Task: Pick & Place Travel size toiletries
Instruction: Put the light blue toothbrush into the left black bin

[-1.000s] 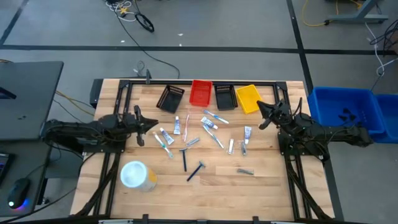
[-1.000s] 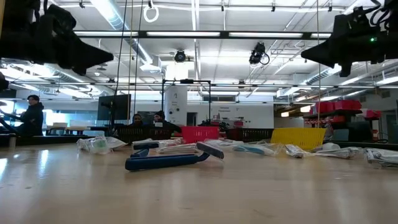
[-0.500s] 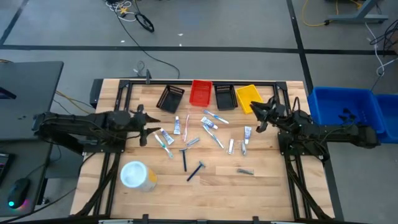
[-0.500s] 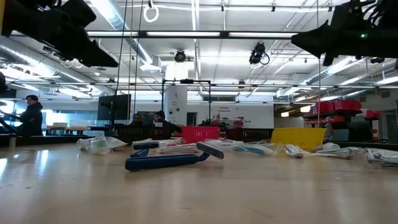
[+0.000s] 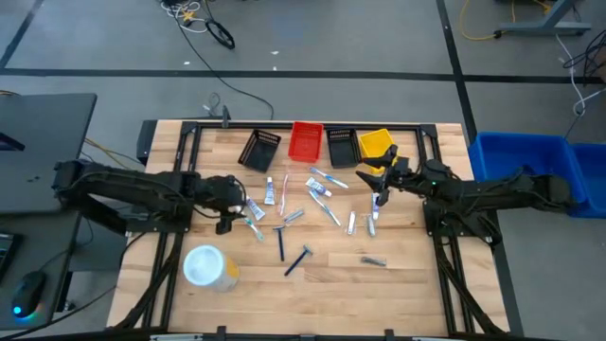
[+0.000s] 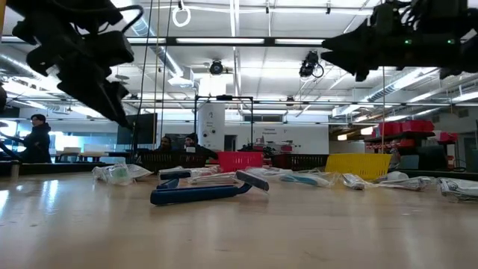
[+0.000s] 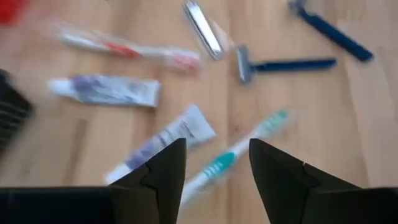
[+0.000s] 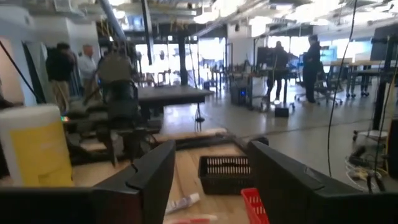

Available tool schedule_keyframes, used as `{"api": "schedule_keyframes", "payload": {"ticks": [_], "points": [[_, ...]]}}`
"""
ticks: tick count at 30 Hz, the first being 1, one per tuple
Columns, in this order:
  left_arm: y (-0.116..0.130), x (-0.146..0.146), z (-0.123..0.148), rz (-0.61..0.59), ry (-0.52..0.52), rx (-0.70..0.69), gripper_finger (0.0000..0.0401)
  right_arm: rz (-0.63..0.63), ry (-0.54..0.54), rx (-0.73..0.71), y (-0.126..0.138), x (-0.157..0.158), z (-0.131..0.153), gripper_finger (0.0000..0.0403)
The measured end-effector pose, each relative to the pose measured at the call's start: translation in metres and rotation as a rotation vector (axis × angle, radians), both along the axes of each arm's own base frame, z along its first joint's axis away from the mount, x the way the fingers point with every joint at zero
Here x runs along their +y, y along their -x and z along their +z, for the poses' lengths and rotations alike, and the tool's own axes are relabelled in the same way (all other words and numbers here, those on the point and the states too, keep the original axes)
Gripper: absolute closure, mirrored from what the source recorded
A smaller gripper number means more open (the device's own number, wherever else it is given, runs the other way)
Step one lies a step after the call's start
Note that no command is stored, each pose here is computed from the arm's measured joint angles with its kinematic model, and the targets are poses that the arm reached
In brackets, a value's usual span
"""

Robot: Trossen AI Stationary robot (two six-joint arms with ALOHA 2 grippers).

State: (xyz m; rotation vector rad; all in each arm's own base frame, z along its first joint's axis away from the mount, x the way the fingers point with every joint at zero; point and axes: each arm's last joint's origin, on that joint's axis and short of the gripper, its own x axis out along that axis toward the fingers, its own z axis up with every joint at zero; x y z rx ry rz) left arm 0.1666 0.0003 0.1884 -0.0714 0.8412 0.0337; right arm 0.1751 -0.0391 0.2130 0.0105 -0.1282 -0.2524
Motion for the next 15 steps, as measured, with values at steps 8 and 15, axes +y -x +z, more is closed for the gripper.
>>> {"api": "schedule_keyframes", "payload": {"ticks": [8,15], "points": [[-0.009,0.005,-0.017,-0.078,-0.036,0.110,0.0218,-0.001,-0.009,0.116,-0.026,-0.006,-0.010,0.0197],[-0.016,0.014,-0.035,-0.115,-0.008,0.208,0.0218,-0.148,-0.024,0.163,-0.046,-0.015,-0.012,0.0197]]}}
